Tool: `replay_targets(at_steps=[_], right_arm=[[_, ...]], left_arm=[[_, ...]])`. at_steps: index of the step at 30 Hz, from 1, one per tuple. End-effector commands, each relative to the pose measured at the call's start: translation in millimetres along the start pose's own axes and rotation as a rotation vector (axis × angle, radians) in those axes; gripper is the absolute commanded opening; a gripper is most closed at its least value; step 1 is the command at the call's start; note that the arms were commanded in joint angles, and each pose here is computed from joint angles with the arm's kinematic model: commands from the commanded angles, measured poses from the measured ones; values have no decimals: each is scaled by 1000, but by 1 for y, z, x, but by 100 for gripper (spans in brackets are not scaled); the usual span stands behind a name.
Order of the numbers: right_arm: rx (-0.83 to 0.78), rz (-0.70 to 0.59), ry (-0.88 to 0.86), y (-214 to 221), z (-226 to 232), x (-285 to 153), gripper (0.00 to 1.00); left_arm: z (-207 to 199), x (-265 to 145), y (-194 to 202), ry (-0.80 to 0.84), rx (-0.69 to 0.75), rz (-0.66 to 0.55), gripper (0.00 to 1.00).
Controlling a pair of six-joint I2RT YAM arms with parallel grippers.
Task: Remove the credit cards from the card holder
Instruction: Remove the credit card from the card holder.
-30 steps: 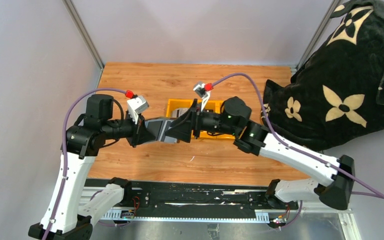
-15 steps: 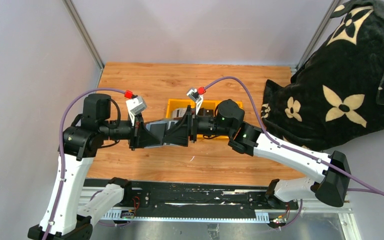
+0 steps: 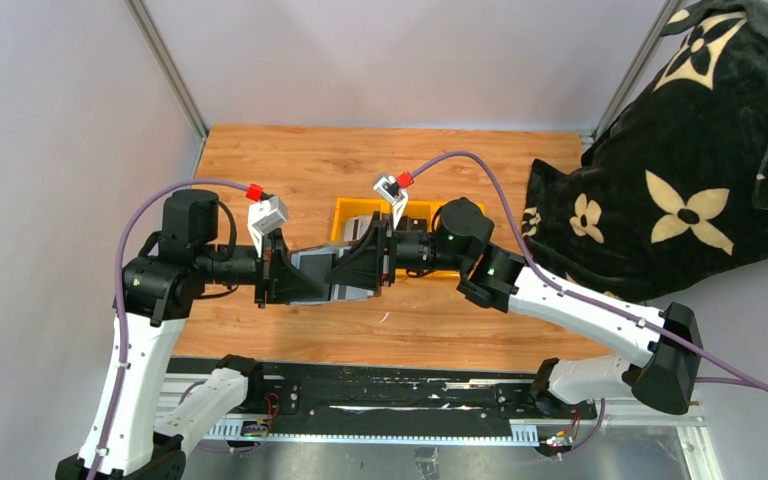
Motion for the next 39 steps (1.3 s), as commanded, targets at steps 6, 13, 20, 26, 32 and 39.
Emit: replay_targets(at_steps=[6,13,20,26,32,39], right_arm=[[16,-48,-72,-1,3,9,15],[7,-64,-136,3,11,0,0],[3,-61,-179,7,16,-7,0],[0,-29,-228,13,22,-14,11],[3,-70,-271,8,29,-16,22],[3,-81,-334,4,34,-12,9]], left_arm=[[-21,-3,-4,143,14,-36,19],[-26,-3,-5,198,0,-44,44],[-34,-5,-12,269,-21,-55,22],[-36,-6,-15,282,-23,-58,3],[-35,-6,-14,273,-24,-56,2],[-36,-7,-16,264,-14,-58,5]])
Point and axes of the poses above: each gripper's point midway between its finger pads, its own x axis out along the fingers, its own z axis along the line the jaws close on, y = z × x, the point moved 8 cm from there along -x, back along the fingers, and after that the axes turned 2 degrees about x, right-handed, at the moved point
